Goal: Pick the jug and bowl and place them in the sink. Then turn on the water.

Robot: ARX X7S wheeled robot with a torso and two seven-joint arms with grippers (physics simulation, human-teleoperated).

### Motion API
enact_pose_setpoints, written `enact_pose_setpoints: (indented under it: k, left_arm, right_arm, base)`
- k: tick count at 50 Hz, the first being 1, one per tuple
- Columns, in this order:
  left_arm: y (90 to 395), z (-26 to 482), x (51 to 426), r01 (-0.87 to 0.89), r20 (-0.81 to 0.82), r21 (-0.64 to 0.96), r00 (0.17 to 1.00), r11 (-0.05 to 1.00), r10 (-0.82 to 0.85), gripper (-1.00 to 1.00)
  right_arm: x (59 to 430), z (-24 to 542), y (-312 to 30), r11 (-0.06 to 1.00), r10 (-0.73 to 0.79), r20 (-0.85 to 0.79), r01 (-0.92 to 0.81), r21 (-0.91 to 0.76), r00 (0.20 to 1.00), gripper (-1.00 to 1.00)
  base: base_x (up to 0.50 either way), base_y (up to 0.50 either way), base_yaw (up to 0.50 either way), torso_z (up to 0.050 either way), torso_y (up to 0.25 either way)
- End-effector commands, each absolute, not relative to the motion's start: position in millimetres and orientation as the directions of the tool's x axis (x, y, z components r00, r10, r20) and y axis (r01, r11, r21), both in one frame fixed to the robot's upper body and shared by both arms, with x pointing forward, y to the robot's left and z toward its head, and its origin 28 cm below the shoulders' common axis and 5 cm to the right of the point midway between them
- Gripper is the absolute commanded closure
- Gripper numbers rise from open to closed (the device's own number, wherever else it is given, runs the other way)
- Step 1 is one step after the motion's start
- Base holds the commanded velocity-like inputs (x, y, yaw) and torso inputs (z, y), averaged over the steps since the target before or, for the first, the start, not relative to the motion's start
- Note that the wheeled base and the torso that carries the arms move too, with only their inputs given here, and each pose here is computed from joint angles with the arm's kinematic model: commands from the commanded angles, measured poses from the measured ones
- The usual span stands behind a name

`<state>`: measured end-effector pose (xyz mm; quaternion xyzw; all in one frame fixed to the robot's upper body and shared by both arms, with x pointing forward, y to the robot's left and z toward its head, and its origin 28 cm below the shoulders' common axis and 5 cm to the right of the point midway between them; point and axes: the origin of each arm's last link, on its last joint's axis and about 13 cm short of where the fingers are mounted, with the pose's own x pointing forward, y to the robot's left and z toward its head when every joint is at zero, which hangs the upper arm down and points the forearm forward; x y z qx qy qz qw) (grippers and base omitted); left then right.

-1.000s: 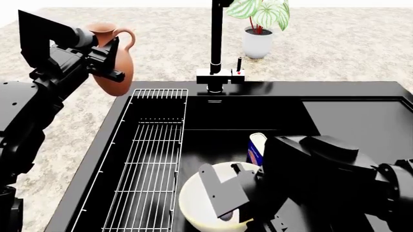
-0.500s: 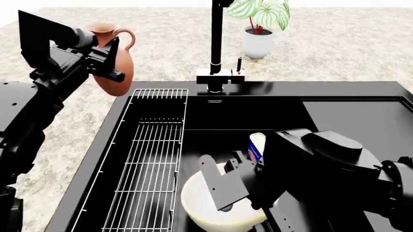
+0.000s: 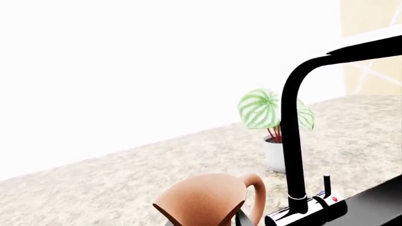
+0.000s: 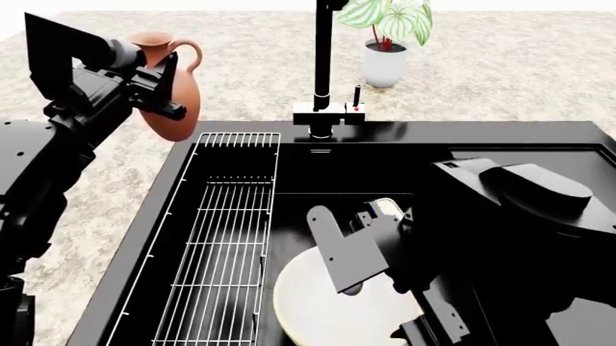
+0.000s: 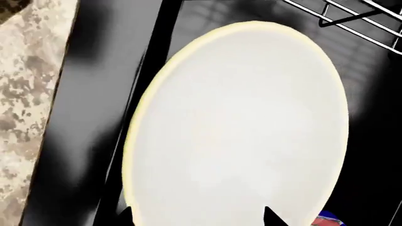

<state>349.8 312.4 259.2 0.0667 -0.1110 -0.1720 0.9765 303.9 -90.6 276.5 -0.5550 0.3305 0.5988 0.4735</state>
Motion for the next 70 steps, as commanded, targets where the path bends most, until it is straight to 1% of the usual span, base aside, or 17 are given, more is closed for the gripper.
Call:
enact_pose_setpoints:
  k: [1, 11, 18, 26, 33, 45, 51, 61, 70]
  left_arm:
    - [312.4, 272.1, 346.5, 0.316, 0.250, 0.163, 0.904, 0.935, -0.348, 1.00]
    - [312.1, 273.6, 343.9, 0.318, 0.252, 0.163, 0.902, 0.934, -0.351, 1.00]
    - [309.4, 273.3, 343.2, 0.329, 0.252, 0.163, 0.898, 0.930, -0.362, 1.00]
    - [306.6, 271.9, 339.9, 0.351, 0.248, 0.158, 0.890, 0.923, -0.381, 1.00]
    - [302.7, 272.3, 338.9, 0.373, 0.247, 0.156, 0.882, 0.914, -0.402, 1.00]
    - [293.9, 270.9, 336.0, 0.424, 0.234, 0.161, 0.861, 0.891, -0.452, 1.00]
    - [287.9, 269.0, 334.2, 0.456, 0.216, 0.167, 0.848, 0.874, -0.484, 1.00]
    - [274.0, 266.5, 329.0, 0.516, 0.198, 0.175, 0.816, 0.839, -0.543, 1.00]
    - [261.1, 262.2, 328.6, 0.558, 0.189, 0.172, 0.790, 0.812, -0.583, 1.00]
  right_arm:
    - [303.6, 305.5, -93.1, -0.318, 0.202, -0.971, -0.930, -0.186, 0.125, -1.00]
    - [299.2, 319.5, -99.2, -0.289, 0.230, -0.956, -0.925, -0.246, 0.182, -1.00]
    - [290.7, 329.6, -110.8, -0.229, 0.269, -0.931, -0.922, -0.311, 0.247, -1.00]
    - [282.7, 343.3, -128.5, -0.079, 0.367, -0.845, -0.892, -0.444, 0.388, -1.00]
    - [279.9, 348.8, -140.8, 0.029, 0.412, -0.779, -0.862, -0.507, 0.472, -1.00]
    - [272.7, 348.4, -162.1, 0.241, 0.436, -0.650, -0.776, -0.582, 0.623, -1.00]
    - [264.6, 346.3, -175.5, 0.363, 0.419, -0.579, -0.713, -0.600, 0.700, -1.00]
    - [253.2, 345.1, -191.0, 0.481, 0.378, -0.501, -0.627, -0.613, 0.779, -1.00]
    - [241.9, 341.8, -200.6, 0.525, 0.350, -0.486, -0.597, -0.606, 0.801, -1.00]
  base:
    - [0.00, 0.00, 0.00, 0.010, 0.010]
    - [0.00, 0.00, 0.00, 0.000, 0.001]
    - [0.00, 0.00, 0.00, 0.000, 0.001]
    - [0.00, 0.00, 0.00, 0.001, 0.001]
    - [0.00, 0.00, 0.00, 0.000, 0.001]
    - [0.00, 0.00, 0.00, 0.001, 0.002]
    - [0.00, 0.00, 0.00, 0.000, 0.002]
    - [0.00, 0.00, 0.00, 0.001, 0.001]
    - [0.00, 0.00, 0.00, 0.000, 0.001]
